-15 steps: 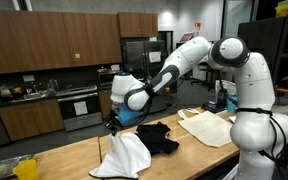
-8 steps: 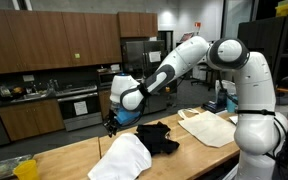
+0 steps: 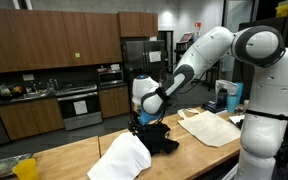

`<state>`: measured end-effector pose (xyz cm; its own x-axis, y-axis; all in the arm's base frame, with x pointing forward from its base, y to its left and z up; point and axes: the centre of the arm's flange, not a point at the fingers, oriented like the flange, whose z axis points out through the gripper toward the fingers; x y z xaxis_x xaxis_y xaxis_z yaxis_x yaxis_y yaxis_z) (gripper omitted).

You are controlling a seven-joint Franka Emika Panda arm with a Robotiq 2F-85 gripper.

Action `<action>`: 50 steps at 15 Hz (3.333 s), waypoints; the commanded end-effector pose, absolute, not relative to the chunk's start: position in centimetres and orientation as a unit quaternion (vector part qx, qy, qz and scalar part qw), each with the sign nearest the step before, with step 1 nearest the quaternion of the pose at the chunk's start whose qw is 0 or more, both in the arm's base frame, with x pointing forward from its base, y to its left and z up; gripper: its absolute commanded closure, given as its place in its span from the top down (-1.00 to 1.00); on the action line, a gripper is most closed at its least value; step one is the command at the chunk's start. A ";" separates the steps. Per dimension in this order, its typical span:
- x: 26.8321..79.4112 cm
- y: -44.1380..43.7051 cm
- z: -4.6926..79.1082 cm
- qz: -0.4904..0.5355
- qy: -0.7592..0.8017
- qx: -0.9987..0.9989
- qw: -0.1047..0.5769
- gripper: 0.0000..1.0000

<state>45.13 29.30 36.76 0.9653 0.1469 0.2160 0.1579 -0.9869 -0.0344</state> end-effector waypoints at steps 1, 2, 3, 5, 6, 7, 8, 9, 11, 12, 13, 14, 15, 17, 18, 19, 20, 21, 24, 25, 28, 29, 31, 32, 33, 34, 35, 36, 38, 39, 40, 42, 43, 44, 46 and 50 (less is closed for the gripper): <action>38.3 22.9 35.7 -0.125 0.007 -0.992 0.000 0.99; 37.2 21.4 34.9 -0.130 0.037 -0.991 -0.001 1.00; 36.3 20.0 34.2 -0.132 0.065 -0.989 0.008 1.00; 35.1 18.1 32.5 -0.141 0.117 -0.983 0.011 1.00; 34.7 17.1 31.6 -0.142 0.143 -0.979 0.019 1.00; 34.1 16.2 30.9 -0.145 0.169 -0.975 0.023 1.00; 33.8 15.3 30.1 -0.145 0.193 -0.970 0.032 1.00; 33.4 14.5 29.5 -0.147 0.219 -0.964 0.034 1.00; 34.5 13.8 29.3 -0.153 0.269 -0.950 0.045 1.00; 34.8 13.6 29.5 -0.161 0.292 -0.941 0.051 1.00; 35.5 13.3 29.6 -0.167 0.317 -0.932 0.057 1.00; 36.1 13.0 29.7 -0.172 0.342 -0.922 0.062 1.00; 36.6 12.8 29.8 -0.178 0.367 -0.910 0.068 1.00; 37.4 12.6 29.6 -0.165 0.409 -0.894 0.085 1.00; 37.6 12.7 29.2 -0.160 0.410 -0.894 0.090 1.00; 37.6 13.1 28.8 -0.156 0.409 -0.894 0.097 1.00; 37.6 13.7 28.2 -0.150 0.400 -0.898 0.108 1.00; 37.7 14.4 27.6 -0.140 0.395 -0.901 0.115 1.00; 37.2 16.1 25.1 -0.111 0.400 -0.900 0.131 1.00; 37.2 16.5 24.4 -0.107 0.402 -0.900 0.131 1.00; 36.9 16.2 23.4 -0.109 0.389 -0.909 0.100 1.00; 36.9 15.7 23.6 -0.117 0.384 -0.912 0.080 1.00; 37.3 14.1 24.4 -0.135 0.373 -0.917 0.044 1.00; 37.5 13.3 24.9 -0.143 0.367 -0.919 0.027 1.00; 37.4 12.8 25.3 -0.154 0.362 -0.919 0.014 1.00; 37.7 12.5 25.4 -0.168 0.352 -0.921 0.002 1.00; 37.7 12.4 25.4 -0.176 0.343 -0.923 -0.001 1.00; 37.8 12.7 25.2 -0.180 0.336 -0.925 0.000 1.00; 37.5 13.2 24.7 -0.194 0.308 -0.931 -0.017 1.00; 37.4 13.6 24.5 -0.203 0.297 -0.933 -0.019 1.00; 37.4 13.9 24.3 -0.210 0.289 -0.934 -0.021 1.00; 37.1 14.5 24.0 -0.222 0.273 -0.936 -0.025 1.00; 37.0 14.7 23.9 -0.229 0.265 -0.936 -0.026 0.55; 36.9 14.8 24.0 -0.239 0.257 -0.936 -0.028 0.48; 36.8 15.0 24.0 -0.252 0.246 -0.935 -0.030 0.24; 36.8 15.2 24.0 -0.268 0.246 -0.931 -0.025 -0.43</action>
